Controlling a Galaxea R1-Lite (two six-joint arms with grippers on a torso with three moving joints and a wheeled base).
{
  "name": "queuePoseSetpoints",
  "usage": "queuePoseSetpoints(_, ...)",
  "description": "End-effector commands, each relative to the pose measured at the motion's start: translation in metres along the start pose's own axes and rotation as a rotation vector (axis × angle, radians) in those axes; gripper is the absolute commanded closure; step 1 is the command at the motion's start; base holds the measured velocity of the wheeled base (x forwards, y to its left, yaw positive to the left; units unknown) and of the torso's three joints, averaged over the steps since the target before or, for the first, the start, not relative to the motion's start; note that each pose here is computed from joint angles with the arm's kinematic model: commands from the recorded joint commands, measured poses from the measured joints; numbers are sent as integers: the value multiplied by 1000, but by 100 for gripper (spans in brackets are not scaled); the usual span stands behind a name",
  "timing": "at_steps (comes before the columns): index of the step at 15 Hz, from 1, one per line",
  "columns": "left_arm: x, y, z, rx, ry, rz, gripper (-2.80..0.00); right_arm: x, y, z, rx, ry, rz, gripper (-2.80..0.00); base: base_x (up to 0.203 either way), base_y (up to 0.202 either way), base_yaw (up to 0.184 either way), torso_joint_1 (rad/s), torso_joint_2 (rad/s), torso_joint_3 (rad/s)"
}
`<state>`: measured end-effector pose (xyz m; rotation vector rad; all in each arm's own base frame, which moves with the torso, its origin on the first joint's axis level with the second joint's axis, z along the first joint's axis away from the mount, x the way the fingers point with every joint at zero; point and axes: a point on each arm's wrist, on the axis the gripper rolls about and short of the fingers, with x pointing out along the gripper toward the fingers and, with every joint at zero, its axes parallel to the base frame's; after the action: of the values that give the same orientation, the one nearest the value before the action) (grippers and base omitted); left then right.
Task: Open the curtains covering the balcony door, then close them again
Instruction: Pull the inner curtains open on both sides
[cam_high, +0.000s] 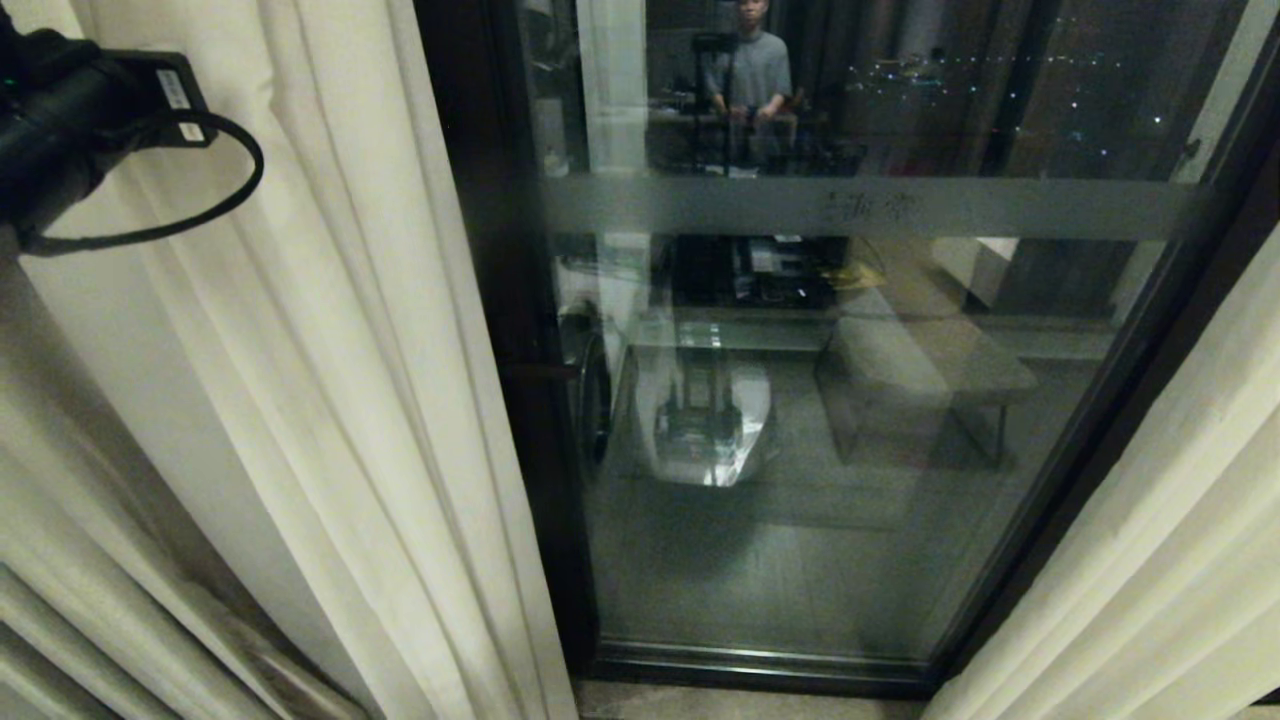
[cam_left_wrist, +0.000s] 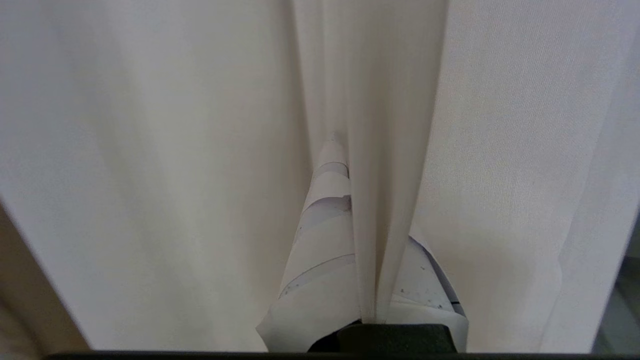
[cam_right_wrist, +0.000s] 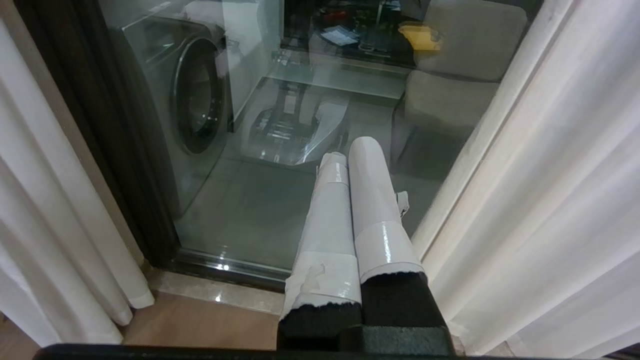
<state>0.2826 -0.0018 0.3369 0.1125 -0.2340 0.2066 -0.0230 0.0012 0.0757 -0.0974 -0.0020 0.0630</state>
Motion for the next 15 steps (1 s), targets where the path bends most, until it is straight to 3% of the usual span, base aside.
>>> queuePoseSetpoints(1, 0, -1, -5, 1, 13, -1, 0, 0, 0, 0, -1, 2, 2, 0, 0, 0, 0, 0, 0, 0)
queuePoseSetpoints(9, 2, -2, -5, -18, 11, -5, 0, 0, 0, 0, -1, 2, 2, 0, 0, 0, 0, 0, 0, 0)
queuePoseSetpoints(15, 38, -6, 4, -37, -43, -2, 0, 0, 0, 0, -1, 2, 2, 0, 0, 0, 0, 0, 0, 0)
